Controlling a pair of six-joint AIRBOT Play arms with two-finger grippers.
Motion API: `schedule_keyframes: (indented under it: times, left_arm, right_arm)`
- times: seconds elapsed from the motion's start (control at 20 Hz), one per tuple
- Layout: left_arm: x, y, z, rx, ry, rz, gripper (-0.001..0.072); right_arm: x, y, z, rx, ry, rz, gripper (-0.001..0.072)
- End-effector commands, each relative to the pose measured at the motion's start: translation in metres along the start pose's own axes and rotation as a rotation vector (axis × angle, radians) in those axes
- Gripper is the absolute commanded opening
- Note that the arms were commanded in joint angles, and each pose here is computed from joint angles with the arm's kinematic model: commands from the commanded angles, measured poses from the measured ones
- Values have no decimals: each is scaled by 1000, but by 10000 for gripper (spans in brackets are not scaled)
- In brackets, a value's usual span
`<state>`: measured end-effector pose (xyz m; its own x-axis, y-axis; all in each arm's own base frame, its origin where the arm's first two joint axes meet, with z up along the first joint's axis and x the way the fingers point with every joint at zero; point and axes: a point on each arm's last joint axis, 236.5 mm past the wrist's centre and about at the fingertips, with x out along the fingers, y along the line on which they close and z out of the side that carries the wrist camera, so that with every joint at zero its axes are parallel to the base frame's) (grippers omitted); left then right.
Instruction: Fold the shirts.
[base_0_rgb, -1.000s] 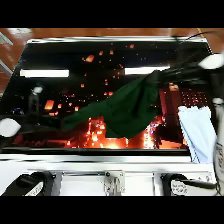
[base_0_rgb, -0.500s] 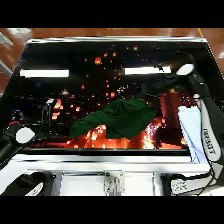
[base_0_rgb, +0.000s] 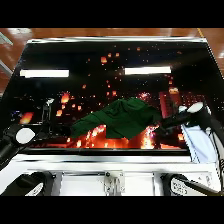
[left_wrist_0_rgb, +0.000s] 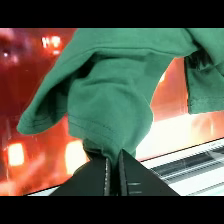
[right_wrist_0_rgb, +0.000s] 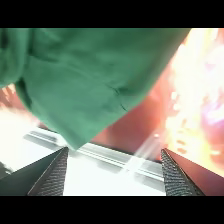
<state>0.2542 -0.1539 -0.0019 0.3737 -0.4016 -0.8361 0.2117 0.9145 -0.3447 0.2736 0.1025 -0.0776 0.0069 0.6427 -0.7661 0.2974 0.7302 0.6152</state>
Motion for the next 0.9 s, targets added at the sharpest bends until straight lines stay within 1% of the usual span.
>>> schedule_keyframes:
  times: [0.0,0.2,0.25,0.3,0.4,0.45,0.5,0.55,0.6,0.75,0.85]
  left_arm:
    - [0,0,0,0,1,1,53]
    - [0,0,0,0,-1,1,53]
    - [0,0,0,0,-1,1,53]
    - [0,0,0,0,-1,1,53]
    - [0,0,1,0,-4,1,53]
    - [0,1,1,0,-4,2,53]
    - [0,1,1,1,-4,2,53]
    - [0,2,1,7,-4,9,53]
    - [0,7,2,23,-7,28,53]
    - [-10,30,9,66,-19,117,53]
    - [-39,42,26,55,-44,165,53]
  right_arm:
    - [37,-14,-9,149,-95,39,669]
    - [52,-1,9,147,-191,18,667]
    - [58,2,13,148,-209,10,643]
    - [63,3,17,153,-229,9,571]
    - [64,7,32,173,-294,18,386]
    - [62,10,38,199,-321,39,258]
    - [59,13,43,227,-336,64,72]
    - [53,20,48,226,-342,94,61]
    - [45,33,52,161,-341,123,60]
    - [-23,110,55,-207,-362,253,60]
    - [-110,172,57,-418,-511,324,60]
